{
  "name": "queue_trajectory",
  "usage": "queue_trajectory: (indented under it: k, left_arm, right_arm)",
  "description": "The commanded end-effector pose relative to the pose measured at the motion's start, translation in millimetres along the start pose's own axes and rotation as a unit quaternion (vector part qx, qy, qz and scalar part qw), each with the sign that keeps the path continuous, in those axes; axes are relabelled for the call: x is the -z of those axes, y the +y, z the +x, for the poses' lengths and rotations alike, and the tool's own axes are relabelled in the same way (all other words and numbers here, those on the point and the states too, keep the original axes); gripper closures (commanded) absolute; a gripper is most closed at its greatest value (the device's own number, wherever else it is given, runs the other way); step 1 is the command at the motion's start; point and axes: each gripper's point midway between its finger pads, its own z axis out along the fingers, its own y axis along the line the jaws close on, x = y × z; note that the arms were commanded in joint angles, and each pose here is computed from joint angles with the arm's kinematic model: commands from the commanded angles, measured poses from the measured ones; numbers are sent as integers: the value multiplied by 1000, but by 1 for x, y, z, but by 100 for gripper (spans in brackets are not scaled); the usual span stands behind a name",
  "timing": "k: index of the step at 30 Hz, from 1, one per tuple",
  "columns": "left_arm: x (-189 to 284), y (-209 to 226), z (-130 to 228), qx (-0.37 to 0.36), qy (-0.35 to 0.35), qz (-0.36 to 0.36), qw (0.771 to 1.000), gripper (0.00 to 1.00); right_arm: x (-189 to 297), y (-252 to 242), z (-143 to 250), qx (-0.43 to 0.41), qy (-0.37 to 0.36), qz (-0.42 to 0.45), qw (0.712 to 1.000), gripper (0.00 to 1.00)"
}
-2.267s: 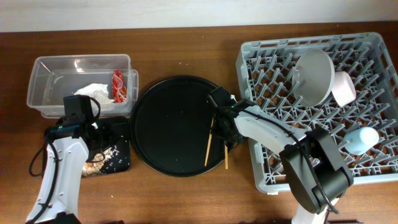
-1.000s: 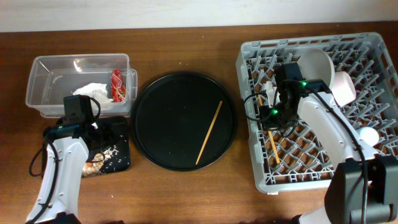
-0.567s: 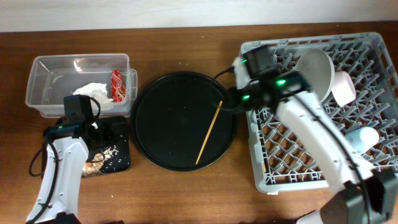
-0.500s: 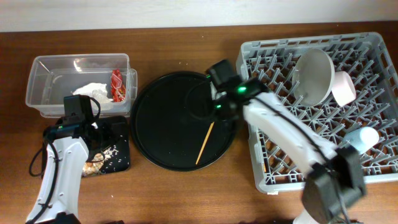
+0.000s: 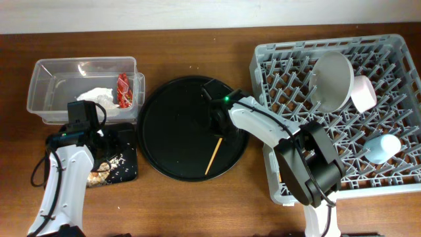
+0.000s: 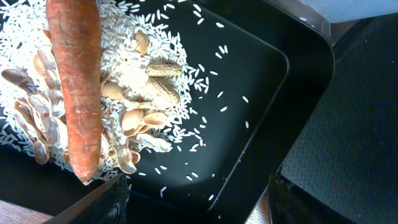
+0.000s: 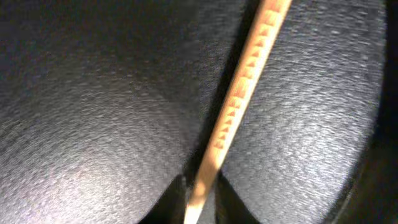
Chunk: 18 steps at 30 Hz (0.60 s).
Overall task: Sort waste into correct bins and load items into the dishwasher rack
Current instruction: 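Grasp the second chopstick with the right gripper and insert it into the rack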
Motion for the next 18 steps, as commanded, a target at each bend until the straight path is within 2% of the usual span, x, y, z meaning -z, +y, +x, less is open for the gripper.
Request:
queue_trajectory:
  k: [1,3,5,8,10,12,13,15,18]
  left_arm:
    - [4,-2,-3,-9,-8,4,1000,29]
    - [4,-2,-3,-9,-8,4,1000,29]
    - [4,-2,-3,-9,-8,4,1000,29]
    - [4,-2,-3,-9,-8,4,1000,29]
    - [4,-2,-3,-9,-8,4,1000,29]
    - [4,-2,-3,-9,-8,4,1000,29]
    - [4,-2,-3,-9,-8,4,1000,29]
    - [4,-2,-3,-9,-8,4,1000,29]
    - [5,-2,-3,-9,-9,5,1000,29]
  right_arm:
    - [-23,-14,20,-35,40,36,998,87]
    - [-22,-13,20,-39,39,33,998,95]
    - [-8,-4,10,-30,22,17,999,96]
    - [43,15,-12,17,-32,-28,999,96]
    - [95,9,-27,72,-78,-57,993,96]
    - [126,-12,-32,122,-95,-56,986,96]
    - [154,-47,-32,166,-98,-41,980,96]
    - [174,-92,-30,174,-86,-19,981,96]
    - [174,-141,-26,152,-46,5,987,96]
